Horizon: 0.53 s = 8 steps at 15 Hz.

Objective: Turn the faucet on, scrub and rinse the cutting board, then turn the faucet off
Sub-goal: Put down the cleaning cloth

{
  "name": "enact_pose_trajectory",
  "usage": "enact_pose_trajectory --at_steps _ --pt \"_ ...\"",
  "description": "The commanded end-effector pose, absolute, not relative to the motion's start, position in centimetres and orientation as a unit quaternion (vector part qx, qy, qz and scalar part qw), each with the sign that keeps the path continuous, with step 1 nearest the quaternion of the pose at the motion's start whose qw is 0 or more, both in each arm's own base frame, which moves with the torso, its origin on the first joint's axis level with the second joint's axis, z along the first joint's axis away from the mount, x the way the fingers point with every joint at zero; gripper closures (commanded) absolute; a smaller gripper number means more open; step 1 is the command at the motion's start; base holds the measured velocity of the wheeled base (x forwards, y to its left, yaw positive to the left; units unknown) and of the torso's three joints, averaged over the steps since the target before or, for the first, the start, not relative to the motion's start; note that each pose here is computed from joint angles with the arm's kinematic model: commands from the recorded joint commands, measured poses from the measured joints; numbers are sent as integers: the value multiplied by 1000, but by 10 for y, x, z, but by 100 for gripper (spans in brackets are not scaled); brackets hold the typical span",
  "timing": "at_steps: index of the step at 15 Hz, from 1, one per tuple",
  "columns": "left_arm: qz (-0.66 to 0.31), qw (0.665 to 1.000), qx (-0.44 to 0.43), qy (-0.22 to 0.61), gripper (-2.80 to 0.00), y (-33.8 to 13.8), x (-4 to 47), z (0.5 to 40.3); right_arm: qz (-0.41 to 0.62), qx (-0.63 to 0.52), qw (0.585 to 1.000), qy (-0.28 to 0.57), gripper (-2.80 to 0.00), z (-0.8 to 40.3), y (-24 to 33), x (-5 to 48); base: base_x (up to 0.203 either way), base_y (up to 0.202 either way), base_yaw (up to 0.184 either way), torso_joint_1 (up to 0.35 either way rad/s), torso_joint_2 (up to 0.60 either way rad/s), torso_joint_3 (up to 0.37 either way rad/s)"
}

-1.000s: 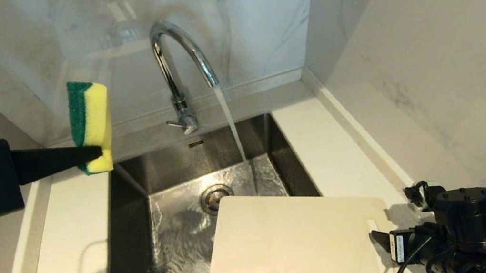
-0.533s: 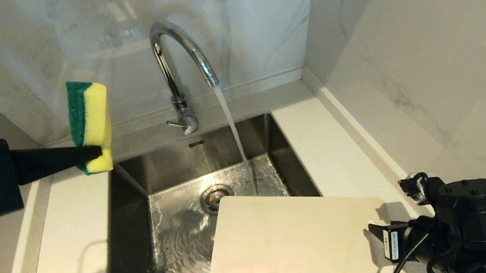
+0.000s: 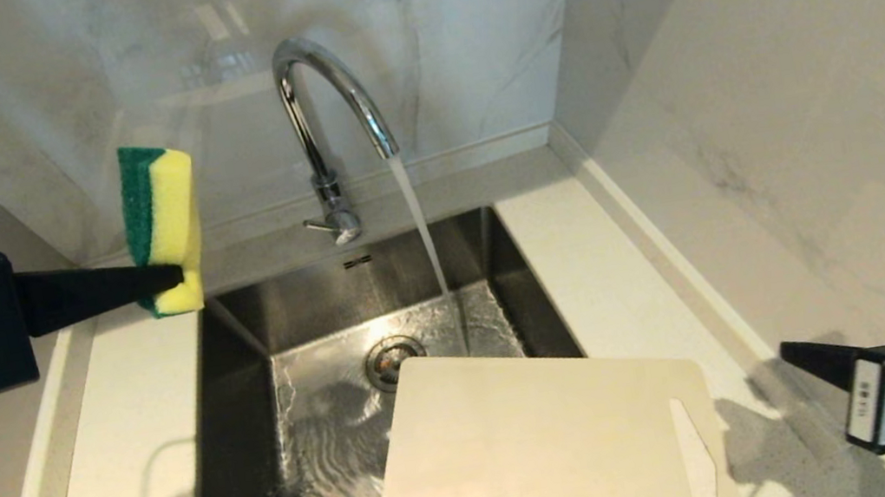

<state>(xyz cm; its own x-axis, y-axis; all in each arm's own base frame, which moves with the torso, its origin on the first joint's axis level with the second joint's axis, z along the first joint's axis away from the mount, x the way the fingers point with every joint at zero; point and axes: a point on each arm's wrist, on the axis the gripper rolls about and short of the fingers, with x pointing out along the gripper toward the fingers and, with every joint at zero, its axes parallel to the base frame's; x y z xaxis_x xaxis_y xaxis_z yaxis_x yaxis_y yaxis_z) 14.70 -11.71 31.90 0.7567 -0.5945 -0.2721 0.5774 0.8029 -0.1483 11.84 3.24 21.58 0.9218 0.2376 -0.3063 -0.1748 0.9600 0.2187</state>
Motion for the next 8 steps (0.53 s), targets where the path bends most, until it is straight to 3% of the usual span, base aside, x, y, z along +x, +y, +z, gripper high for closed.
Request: enact_pose_trajectory --at_steps 1,8 --pt "-312 937 -28 155 0 -117 147 319 112 103 980 128 0 245 14 52 0 0 0 0 0 0" --pt "-312 937 -26 157 0 -115 145 317 115 120 982 90 0 273 -13 -48 0 0 0 0 0 0"
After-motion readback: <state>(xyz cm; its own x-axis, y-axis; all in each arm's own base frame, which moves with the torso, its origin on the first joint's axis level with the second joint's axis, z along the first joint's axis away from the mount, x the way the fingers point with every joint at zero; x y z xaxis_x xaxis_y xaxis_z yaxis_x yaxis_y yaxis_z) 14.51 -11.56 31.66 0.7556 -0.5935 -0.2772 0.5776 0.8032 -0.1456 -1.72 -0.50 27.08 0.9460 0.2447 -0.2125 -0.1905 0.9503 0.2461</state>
